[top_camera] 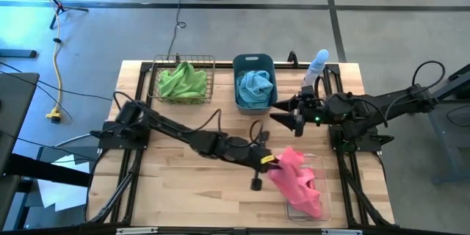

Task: Sort microfiber towel by color & place in baskets
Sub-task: Put the pink microfiber cloth into the transparent bin

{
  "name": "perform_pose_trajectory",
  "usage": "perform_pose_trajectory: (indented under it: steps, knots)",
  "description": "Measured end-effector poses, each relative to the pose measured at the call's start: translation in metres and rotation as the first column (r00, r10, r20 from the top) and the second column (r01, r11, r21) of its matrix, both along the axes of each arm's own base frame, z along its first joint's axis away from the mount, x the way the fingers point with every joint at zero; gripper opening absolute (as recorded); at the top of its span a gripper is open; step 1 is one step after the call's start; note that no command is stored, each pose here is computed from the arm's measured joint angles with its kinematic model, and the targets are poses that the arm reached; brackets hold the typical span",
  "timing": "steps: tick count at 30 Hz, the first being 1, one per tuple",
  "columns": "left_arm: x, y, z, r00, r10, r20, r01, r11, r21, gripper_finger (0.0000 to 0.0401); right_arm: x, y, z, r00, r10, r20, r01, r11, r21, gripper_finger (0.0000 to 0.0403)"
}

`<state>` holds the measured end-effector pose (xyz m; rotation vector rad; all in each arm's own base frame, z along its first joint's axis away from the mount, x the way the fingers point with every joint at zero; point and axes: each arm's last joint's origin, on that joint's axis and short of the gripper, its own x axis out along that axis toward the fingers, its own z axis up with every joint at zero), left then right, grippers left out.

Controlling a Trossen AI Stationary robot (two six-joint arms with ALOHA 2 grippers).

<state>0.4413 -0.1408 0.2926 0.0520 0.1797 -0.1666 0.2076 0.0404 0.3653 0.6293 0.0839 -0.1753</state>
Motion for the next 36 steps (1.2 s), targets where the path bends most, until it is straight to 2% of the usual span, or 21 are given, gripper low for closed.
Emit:
perform_pose_trajectory:
  steps: [7,13,24,30,36]
  knots:
    - [0.034,0.0,0.001,0.993,-0.038,0.112,0.039,0.999,-0.011,0.0,0.0,-0.001,-0.001,1.0,-0.031,-0.003,0.031,1.0,0.002,0.0298]
    - [0.044,-0.004,-0.006,0.98,-0.071,0.185,0.08,0.996,-0.045,0.0,0.0,-0.001,-0.001,0.999,-0.043,-0.005,0.043,0.999,0.016,0.0298]
    - [0.064,-0.01,-0.056,0.979,-0.061,0.194,0.094,0.981,-0.167,0.0,-0.001,-0.002,-0.001,0.996,-0.09,-0.003,0.09,0.996,0.016,0.0298]
    - [0.072,-0.011,-0.092,0.99,-0.005,0.142,0.034,0.979,-0.201,0.0,-0.001,-0.003,-0.001,0.996,-0.093,-0.003,0.093,0.995,0.019,0.0298]
    - [0.073,-0.01,-0.1,0.996,0.026,0.085,-0.008,0.98,-0.2,0.0,-0.001,-0.003,-0.002,0.996,-0.093,-0.016,0.093,0.996,0.015,0.0298]
